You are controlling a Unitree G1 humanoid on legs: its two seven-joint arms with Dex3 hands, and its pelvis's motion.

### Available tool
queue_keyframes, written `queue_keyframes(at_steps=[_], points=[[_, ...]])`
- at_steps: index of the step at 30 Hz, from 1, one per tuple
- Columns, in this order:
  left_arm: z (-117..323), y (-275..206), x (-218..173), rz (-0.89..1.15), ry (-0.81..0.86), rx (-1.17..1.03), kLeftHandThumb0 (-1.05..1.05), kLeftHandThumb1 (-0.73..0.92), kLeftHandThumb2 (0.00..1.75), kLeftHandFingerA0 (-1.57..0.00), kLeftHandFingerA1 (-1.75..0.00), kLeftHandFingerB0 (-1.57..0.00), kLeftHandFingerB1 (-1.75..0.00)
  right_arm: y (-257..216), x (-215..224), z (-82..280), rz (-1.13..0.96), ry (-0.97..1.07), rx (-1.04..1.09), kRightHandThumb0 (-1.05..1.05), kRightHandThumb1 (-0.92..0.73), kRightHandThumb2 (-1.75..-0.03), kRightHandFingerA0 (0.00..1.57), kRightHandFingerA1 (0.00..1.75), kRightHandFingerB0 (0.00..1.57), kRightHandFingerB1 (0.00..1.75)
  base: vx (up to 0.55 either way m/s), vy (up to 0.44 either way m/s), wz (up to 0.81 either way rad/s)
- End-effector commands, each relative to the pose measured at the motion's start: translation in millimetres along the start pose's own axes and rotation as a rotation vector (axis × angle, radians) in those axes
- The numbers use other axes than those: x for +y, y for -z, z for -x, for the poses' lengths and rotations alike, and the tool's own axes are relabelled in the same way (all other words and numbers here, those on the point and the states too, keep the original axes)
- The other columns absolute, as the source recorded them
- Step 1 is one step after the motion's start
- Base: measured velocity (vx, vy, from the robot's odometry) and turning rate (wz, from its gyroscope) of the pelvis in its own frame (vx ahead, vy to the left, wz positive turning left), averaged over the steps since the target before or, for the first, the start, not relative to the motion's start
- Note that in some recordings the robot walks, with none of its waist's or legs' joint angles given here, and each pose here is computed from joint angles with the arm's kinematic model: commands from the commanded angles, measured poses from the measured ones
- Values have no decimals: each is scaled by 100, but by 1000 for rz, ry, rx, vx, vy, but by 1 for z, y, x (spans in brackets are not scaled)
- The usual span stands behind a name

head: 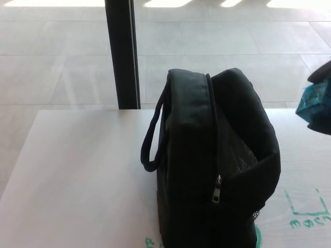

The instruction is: The robot uses its right hand to pick up the cube kept on the middle of the desk and put it inside the bag next to it

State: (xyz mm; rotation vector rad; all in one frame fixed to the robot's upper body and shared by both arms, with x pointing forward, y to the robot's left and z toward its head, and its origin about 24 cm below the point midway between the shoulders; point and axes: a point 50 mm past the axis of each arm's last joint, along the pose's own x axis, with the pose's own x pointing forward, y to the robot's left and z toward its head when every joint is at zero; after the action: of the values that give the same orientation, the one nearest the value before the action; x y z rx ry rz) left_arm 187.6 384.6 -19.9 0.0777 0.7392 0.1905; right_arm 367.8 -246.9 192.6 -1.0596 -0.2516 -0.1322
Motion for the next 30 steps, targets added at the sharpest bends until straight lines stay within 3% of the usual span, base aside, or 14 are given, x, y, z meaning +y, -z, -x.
queue_keyframes(at_steps=[1, 2, 5, 12, 13, 16, 19, 21, 22, 23, 27, 28, 29, 30], points=[[3, 4, 7, 0, -34, 13, -73, 44, 92, -38, -64, -32, -56, -29, -8, -10, -92, 8, -100, -15, -51, -107, 83, 175, 75, 148, 0, 0, 0], [3, 2, 6, -3, -45, 4, -72, 62, 58, -40, -60, -39, -49, -41, -4, -13, -138, -3, -133, -15, -49, -113, 84, 175, 77, 154, 0, 0, 0], [3, 5, 6, 22, -50, 5, -68, 43, 91, -41, -67, -31, -57, -62, 5, -13, -145, -39, -196, -19, -48, -119, 86, 175, 77, 157, 0, 0, 0], [4, 6, 5, -35, -40, 13, -75, 62, 59, -41, -58, -37, -48, -105, 25, -1, -124, -132, -311, -18, -52, -117, 89, 175, 75, 158, 0, 0, 0], [4, 8, 6, -41, -30, 27, -76, 64, 58, -38, -56, -36, -46, -108, 28, 1, -118, -138, -333, -25, -50, -116, 119, 141, 97, 128, 0, 0, 0], [4, 9, 6, 1, -56, 29, -74, 59, 58, -41, -58, -39, -48, -114, 30, 5, -94, -157, -357, -19, -52, -116, 89, 175, 76, 159, 0, 0, 0], [5, 9, 7, 32, -49, 29, -76, 44, 84, -36, -62, -34, -55, -121, 31, 11, -80, -164, -407, -20, -51, -118, 91, 175, 78, 157, 0, 0, 0], [5, 9, 7, 26, -59, 23, -71, 61, 58, -40, -60, -37, -48, -125, 30, 15, -44, -163, -457, -22, -47, -121, 93, 175, 82, 151, 0, 0, 0], [4, 8, 6, 17, -59, 12, -69, 42, 92, -42, -67, -28, -55, -126, 29, 18, 11, -160, -482, -29, -47, -115, 119, 139, 97, 124, 0, 0, 0], [4, 9, 6, 28, -66, 9, -67, 40, 90, -44, -68, -30, -56, -126, 27, 18, 32, -153, -486, -20, -49, -112, 88, 175, 76, 151, 0, 0, 0], [3, 9, 6, 58, -69, 7, -67, 40, 90, -43, -68, -31, -57, -121, 17, 13, 87, -113, -478, -18, -50, -113, 87, 175, 72, 155, 0, 0, 0], [4, 8, 6, 30, -57, 18, -71, 60, 58, -41, -61, -38, -49, -118, 7, 5, 115, -80, -478, -24, -46, -116, 120, 142, 98, 126, 0, 0, 0], [4, 8, 6, 35, -56, 16, -70, 60, 58, -41, -60, -38, -49, -117, 2, 2, 142, -50, -476, -17, -44, -121, 92, 175, 79, 152, 0, 0, 0], [4, 9, 7, 15, -51, 22, -75, 45, 85, -37, -63, -36, -56, -117, -2, -2, 157, -33, -474, -25, -47, -118, 123, 142, 99, 126, 0, 0, 0]])
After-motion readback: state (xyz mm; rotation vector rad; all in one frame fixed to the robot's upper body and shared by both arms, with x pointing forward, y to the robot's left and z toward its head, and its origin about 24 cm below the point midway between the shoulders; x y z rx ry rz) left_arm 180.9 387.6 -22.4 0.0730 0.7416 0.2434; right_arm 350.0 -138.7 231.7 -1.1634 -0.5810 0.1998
